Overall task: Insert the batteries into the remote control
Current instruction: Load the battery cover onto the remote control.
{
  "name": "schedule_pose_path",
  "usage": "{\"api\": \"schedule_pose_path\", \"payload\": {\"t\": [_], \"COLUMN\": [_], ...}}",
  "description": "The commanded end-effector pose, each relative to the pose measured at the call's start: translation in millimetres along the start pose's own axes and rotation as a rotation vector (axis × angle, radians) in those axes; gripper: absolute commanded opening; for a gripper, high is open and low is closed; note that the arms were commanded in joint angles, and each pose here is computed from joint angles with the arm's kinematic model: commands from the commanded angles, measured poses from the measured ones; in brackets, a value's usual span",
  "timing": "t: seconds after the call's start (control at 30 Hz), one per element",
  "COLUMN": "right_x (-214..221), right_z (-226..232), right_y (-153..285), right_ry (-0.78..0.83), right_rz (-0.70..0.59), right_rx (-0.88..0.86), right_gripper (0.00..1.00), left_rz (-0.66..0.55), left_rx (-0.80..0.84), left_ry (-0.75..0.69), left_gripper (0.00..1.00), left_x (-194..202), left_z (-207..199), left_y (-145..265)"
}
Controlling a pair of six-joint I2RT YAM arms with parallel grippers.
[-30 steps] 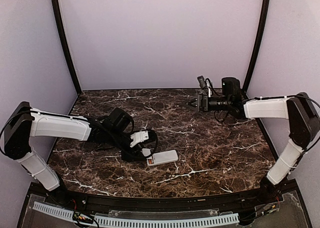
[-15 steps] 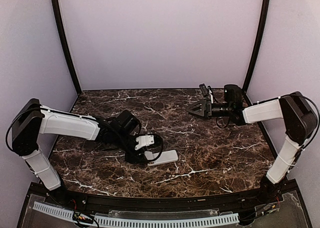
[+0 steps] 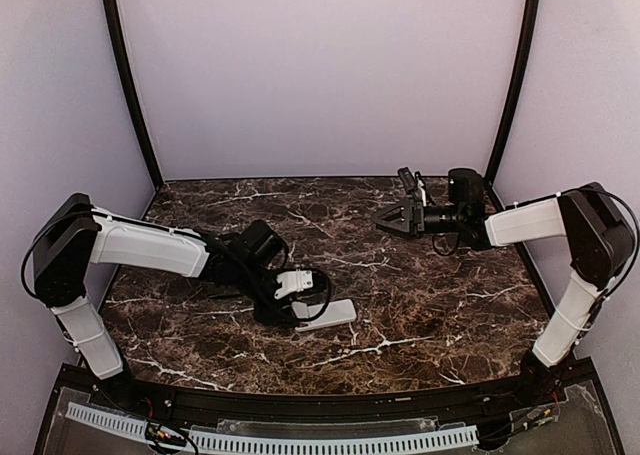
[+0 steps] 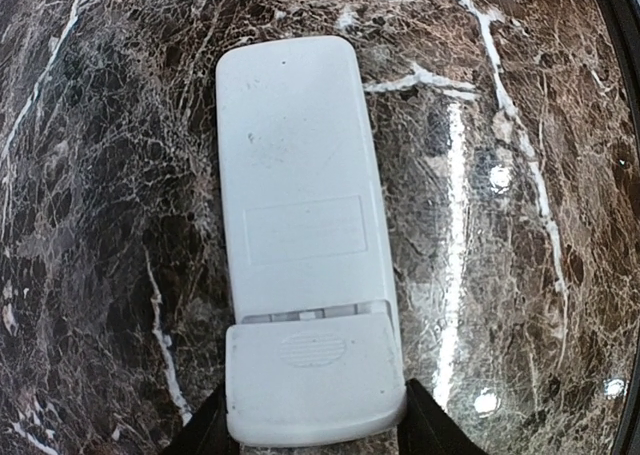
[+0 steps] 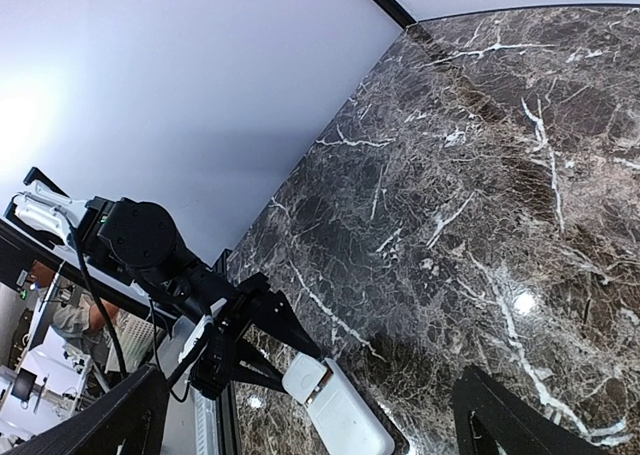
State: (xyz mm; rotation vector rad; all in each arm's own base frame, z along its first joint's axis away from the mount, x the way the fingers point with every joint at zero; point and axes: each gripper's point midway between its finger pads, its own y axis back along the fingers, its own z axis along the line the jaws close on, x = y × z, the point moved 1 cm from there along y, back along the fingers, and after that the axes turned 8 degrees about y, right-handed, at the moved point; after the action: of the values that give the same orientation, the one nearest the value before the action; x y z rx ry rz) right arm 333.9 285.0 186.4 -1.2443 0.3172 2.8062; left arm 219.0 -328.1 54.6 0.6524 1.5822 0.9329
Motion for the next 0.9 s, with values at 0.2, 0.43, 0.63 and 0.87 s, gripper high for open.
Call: {"api": "schedule_pose_path", "payload": {"t": [0.2,0.43,0.63,0.87], "right_x": [-7.5,-6.7,-5.6,-5.8], "right_z": [2.3,2.3,2.5,2.5], "right_y": [-4.1,-4.2,-4.4,-4.3], "right_ry": [0.03,0.027,0.026,0.026], "right_rz": [-0.009,-0.008,-0.007,-0.007], "right_rx": [-0.032,-0.037,-0.043,-0.042], "right_gripper": [0.98,0.99,0.99,0.99], "left_rz": [0.035,0.037,0.047,0.063], "left_rx": [0.033,0.033,0.034,0.043], "left_ry": [-0.008,0.002,0.006,0.012], "left_gripper": [0.38,0.38,0.39,0.4], "left_x": [3.5,1.0,1.4,4.4], "left_z": [-6.0,-4.0,-3.0,-4.0], "left_y": [-2.0,-4.6,-6.8,-9.3]}}
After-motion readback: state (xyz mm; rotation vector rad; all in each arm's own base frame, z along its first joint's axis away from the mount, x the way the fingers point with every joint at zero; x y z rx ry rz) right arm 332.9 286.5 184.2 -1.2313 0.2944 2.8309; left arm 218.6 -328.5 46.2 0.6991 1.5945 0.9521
